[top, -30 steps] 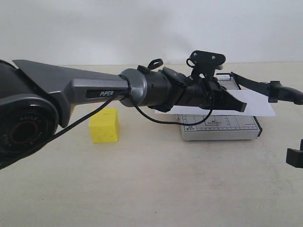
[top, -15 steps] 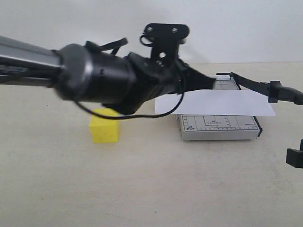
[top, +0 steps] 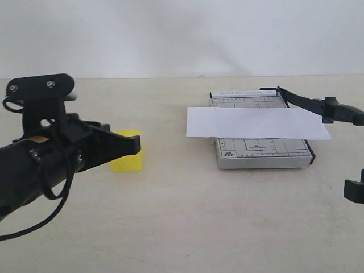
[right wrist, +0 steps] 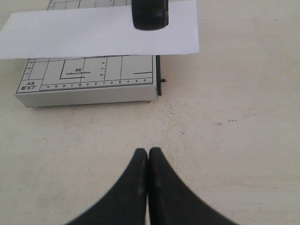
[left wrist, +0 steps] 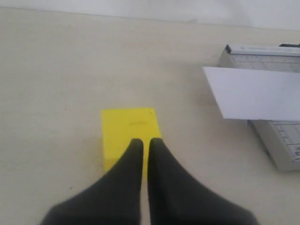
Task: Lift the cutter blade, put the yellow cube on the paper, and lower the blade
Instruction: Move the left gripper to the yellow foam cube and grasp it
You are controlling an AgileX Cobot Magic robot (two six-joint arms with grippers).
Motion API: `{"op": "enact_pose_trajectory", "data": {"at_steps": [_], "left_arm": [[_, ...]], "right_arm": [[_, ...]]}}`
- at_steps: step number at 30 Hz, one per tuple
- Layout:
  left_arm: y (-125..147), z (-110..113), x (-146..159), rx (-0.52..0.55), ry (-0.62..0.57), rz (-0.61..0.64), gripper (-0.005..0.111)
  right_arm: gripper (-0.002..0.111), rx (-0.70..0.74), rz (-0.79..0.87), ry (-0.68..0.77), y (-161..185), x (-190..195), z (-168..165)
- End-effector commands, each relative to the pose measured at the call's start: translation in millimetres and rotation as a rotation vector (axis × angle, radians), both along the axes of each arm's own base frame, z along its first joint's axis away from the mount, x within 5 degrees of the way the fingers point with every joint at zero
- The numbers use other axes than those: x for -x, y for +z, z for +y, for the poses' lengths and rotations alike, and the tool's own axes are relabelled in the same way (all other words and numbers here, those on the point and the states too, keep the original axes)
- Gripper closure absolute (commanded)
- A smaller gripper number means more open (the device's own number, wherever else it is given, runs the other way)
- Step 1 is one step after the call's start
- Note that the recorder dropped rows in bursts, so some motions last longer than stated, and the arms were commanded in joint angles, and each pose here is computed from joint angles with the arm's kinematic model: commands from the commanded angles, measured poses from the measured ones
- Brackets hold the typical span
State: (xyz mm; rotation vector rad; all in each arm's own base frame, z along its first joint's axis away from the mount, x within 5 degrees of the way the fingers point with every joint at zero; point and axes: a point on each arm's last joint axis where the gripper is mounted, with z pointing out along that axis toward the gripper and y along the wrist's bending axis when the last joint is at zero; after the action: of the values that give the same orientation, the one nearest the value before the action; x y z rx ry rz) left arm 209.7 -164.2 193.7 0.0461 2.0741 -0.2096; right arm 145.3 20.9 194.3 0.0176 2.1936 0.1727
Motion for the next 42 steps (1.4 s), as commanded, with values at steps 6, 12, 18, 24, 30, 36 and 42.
{"op": "enact_pose_trajectory", "data": {"at_steps": [6,12,18,24,30,36,42], "left_arm": [[-7.8,8.9,1.5,-0.119,0.036,-0.005,0.102],[-18.3,6.1,0.7,0.207,0.227,0.082,0.102],[-23.3,5.8,-0.3,0.413,0.362,0.116,0.102],[-13.7,-14.0,-4.0,0.068,-0.085,-0.076,0.029],[-42.9,-29.8,-20.7,-0.057,-0.099,-0.065,0.010],[-67.2,-35.2,-45.6,-0.072,0.124,-0.042,0.011],[-82.1,-38.9,-57.6,-0.088,0.128,-0.006,0.011]], "right_arm": [[0.108,0.006,-0.004,0.005,1.6,-0.1,0.0],[0.108,0.006,-0.004,0.005,1.6,-0.1,0.0],[0.108,0.006,-0.004,0.005,1.6,-0.1,0.0],[0.108,0.006,-0.009,0.004,2.1,-0.5,0.0],[0.108,0.006,-0.009,0.004,2.1,-0.5,0.0],[0.108,0.006,-0.005,0.005,1.8,-0.2,0.0],[0.108,0.007,0.004,0.005,1.1,0.2,0.0]]}}
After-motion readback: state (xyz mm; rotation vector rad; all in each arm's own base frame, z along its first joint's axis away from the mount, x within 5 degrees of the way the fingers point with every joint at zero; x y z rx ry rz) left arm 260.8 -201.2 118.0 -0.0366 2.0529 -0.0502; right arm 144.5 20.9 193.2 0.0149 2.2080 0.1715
